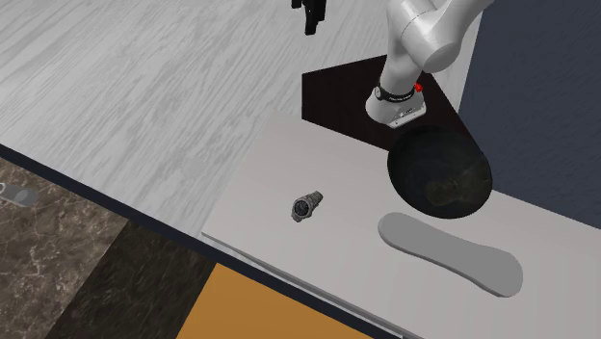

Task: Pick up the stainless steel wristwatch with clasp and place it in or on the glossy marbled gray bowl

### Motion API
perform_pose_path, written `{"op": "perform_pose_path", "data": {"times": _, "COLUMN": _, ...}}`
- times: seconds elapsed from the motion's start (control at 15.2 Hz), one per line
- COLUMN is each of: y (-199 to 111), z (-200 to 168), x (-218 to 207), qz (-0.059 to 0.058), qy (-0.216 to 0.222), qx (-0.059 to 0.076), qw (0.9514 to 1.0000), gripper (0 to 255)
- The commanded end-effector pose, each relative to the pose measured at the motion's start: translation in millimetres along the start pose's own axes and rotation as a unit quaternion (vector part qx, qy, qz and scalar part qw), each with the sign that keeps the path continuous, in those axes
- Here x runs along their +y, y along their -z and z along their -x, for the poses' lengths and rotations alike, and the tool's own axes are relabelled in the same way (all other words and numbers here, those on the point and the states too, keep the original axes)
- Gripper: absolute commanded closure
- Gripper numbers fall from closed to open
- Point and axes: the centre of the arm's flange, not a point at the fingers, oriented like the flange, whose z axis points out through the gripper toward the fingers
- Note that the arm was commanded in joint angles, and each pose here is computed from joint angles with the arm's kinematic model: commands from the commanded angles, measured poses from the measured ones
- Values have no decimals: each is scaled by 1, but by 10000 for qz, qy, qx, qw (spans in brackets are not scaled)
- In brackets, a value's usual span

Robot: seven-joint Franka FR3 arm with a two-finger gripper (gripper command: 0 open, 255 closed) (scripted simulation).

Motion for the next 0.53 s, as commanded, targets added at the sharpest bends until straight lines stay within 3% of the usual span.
{"op": "perform_pose_path", "data": {"times": 0.0, "y": 0, "z": 0, "x": 0, "qz": 0, "qy": 0, "qx": 0, "qw": 10000, "gripper": 0}}
{"op": "perform_pose_path", "data": {"times": 0.46, "y": 1, "z": -39, "x": -87, "qz": 73, "qy": 310, "qx": -67, "qw": 9995, "gripper": 0}}
